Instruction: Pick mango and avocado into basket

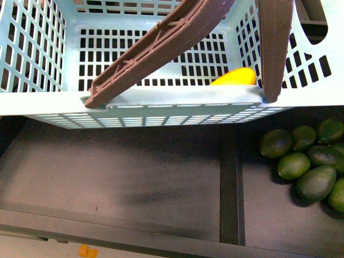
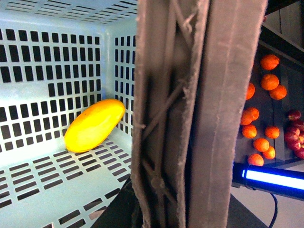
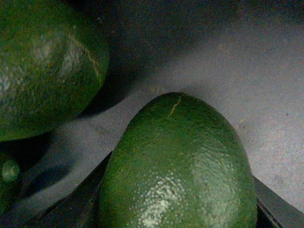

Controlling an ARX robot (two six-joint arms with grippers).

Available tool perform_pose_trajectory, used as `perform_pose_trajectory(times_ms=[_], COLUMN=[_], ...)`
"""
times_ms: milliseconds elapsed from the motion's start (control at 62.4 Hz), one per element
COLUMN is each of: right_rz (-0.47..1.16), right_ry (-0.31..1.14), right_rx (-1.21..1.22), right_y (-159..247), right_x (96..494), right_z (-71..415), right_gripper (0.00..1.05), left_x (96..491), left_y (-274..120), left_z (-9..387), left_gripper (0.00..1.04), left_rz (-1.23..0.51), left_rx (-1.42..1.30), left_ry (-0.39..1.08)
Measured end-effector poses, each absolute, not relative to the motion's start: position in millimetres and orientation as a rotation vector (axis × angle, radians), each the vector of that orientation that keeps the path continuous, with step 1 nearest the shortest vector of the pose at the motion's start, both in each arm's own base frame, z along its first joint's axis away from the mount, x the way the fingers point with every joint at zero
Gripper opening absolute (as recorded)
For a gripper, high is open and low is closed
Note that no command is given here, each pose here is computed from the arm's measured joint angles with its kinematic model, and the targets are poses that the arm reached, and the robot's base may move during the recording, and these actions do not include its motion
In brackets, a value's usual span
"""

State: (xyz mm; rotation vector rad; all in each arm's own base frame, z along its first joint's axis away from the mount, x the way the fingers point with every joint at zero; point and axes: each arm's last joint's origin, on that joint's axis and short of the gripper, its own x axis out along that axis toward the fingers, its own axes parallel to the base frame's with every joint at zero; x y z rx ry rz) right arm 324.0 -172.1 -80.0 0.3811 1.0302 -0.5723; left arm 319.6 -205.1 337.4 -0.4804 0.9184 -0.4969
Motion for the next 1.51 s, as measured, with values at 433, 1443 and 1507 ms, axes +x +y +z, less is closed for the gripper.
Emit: perform_pose_trajectory(times_ms=[433,1443,1507], right_rz=[-0.384,0.084,0.100], right_ry=[0.850,0.268,0.266], right_rx=[0.225,0.124,0.129], right_y=[-167.1,78.2,92.8], right_x=[272.6,251.3,256.9], right_z=[15.9,261.0,262.4], right_gripper=[0.54,0.54,0.54], left_x=[319.5,319.5,319.5], left_y=[-205.1,-205.1,-205.1], left_z=[337.4,337.4,337.4], left_gripper=[0.16,0.16,0.16], left_rz=[-0.498,-0.499,-0.499], left_rx=[-0.481,-0.481,-0.481], left_ry=[0.919,0.920,0.920])
